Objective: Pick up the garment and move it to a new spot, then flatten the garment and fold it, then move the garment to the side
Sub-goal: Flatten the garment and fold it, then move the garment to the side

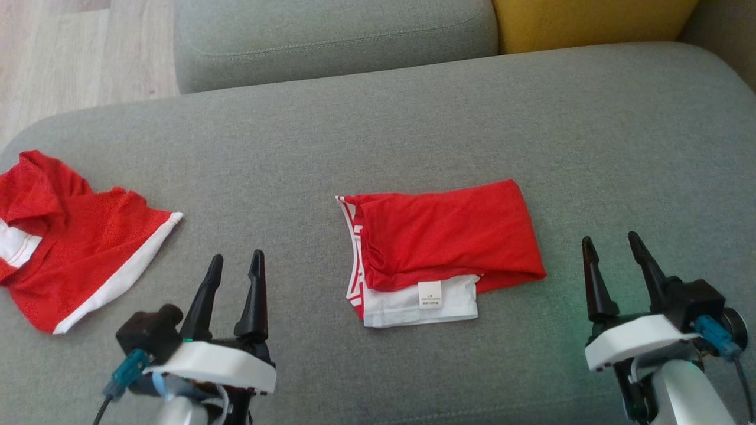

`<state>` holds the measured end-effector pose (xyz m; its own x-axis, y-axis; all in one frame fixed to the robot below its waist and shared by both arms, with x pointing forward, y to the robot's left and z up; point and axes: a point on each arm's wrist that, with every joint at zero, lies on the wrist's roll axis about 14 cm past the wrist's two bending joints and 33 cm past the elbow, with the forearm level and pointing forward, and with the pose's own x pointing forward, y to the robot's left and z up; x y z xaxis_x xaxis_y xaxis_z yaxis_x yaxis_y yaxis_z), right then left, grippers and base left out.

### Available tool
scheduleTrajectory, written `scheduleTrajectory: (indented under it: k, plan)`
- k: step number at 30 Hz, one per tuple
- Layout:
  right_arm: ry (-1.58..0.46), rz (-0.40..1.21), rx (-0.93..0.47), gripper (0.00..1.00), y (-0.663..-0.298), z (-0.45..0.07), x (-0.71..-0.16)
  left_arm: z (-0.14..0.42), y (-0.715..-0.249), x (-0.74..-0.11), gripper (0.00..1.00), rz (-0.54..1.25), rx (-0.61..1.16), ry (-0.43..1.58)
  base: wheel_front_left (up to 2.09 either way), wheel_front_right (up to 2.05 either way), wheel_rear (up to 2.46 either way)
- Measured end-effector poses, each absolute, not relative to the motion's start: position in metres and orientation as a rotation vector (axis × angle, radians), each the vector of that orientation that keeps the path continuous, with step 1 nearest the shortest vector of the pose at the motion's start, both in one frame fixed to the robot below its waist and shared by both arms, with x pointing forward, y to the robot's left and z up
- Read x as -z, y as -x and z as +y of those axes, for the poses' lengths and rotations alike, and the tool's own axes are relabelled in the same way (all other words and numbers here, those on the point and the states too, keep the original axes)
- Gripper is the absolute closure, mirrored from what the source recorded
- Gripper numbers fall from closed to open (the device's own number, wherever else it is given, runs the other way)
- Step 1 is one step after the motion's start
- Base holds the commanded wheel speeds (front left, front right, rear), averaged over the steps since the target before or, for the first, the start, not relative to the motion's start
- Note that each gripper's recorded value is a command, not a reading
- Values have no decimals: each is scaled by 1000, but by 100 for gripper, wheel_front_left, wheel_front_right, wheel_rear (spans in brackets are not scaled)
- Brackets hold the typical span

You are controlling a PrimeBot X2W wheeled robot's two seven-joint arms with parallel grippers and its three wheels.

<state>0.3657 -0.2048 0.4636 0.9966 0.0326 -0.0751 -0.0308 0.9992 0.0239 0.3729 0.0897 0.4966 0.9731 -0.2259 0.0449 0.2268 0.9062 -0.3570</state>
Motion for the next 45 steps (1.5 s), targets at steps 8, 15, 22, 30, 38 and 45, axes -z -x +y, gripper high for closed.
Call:
scheduleTrajectory:
  k: [8, 15, 22, 30, 38, 45]
  plan:
    - [-12, 55, -42, 0, -371, -199, -470, 96, -370, -494, 0, 1, 210, 370, 0, 0, 0]
    - [-5, 93, -71, 0, -379, -190, -461, 100, -371, -486, 0, 22, 192, 373, 0, 0, 0]
    - [-81, 225, -98, 0, -406, -173, -435, 104, -383, -478, 0, 42, 177, 374, 0, 0, 0]
    - [-106, 351, -115, 0, -425, -162, -400, 110, -390, -465, 0, 75, 153, 373, 0, 0, 0]
    - [-146, 474, -123, 51, -428, -151, -368, 116, -397, -459, 0, 84, 136, 371, 0, 0, 0]
    - [-75, 426, -171, 100, -433, -147, -378, 106, -403, -462, 0, 79, 168, 375, 0, 0, 0]
